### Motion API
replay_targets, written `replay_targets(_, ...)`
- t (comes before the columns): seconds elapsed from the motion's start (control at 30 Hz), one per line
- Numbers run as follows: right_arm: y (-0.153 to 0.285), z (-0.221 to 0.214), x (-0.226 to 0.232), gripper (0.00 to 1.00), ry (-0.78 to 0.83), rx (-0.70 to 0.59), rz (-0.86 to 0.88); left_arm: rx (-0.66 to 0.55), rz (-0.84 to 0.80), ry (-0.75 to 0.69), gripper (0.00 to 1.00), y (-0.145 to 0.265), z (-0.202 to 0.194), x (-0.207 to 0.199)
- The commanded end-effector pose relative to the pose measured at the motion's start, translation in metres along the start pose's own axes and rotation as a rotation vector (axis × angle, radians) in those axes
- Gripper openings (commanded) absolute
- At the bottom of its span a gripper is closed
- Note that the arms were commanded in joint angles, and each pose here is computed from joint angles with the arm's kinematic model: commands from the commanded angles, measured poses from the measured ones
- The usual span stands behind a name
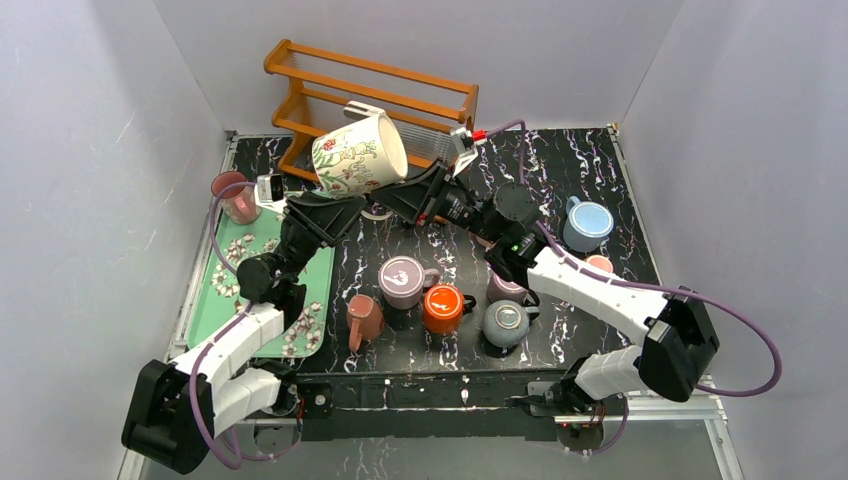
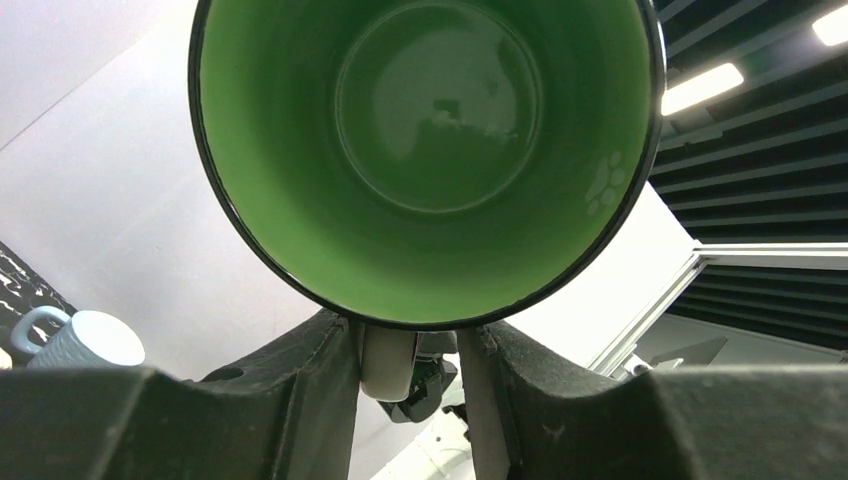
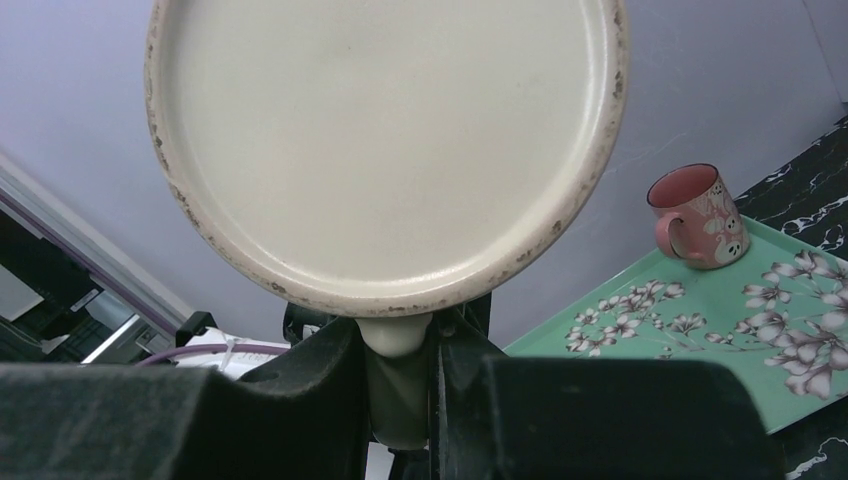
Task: Turn the mug right side up
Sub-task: Turn over the cup at the center of the board.
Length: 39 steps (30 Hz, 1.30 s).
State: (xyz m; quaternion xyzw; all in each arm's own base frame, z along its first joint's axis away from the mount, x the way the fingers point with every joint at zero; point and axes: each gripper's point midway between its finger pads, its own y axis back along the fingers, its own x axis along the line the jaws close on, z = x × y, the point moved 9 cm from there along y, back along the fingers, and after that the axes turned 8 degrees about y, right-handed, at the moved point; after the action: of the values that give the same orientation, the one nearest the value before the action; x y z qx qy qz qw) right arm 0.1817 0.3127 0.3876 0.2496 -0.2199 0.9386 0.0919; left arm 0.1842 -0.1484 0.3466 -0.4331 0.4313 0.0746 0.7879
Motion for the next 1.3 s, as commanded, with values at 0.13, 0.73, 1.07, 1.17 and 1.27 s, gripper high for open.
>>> replay_targets(0.13,-0.007,0.038,0.046,0.01,0.059,-0.155,0.232,-0.057,-0.073,-0.009,0.41,-0.009,0.007,-0.013)
replay_targets(0.73,0.013,0.033,0.032,0.24,0.141,-0.146,0.028,-0.141,-0.083,-0.146,0.00,-0.001,0.011,-0.015)
replay_targets(1.07,0.026,0.030,0.027,0.73,0.174,-0.139,-0.061,-0.303,-0.060,-0.264,0.00,0.014,0.019,-0.013)
replay_targets(1.17,0.030,0.030,0.029,0.84,0.177,-0.133,-0.060,-0.315,-0.042,-0.296,0.00,0.015,0.020,-0.009)
replay_targets(1.27,0.036,0.031,0.031,0.98,0.192,-0.123,-0.072,-0.320,-0.015,-0.334,0.00,0.015,0.022,-0.003)
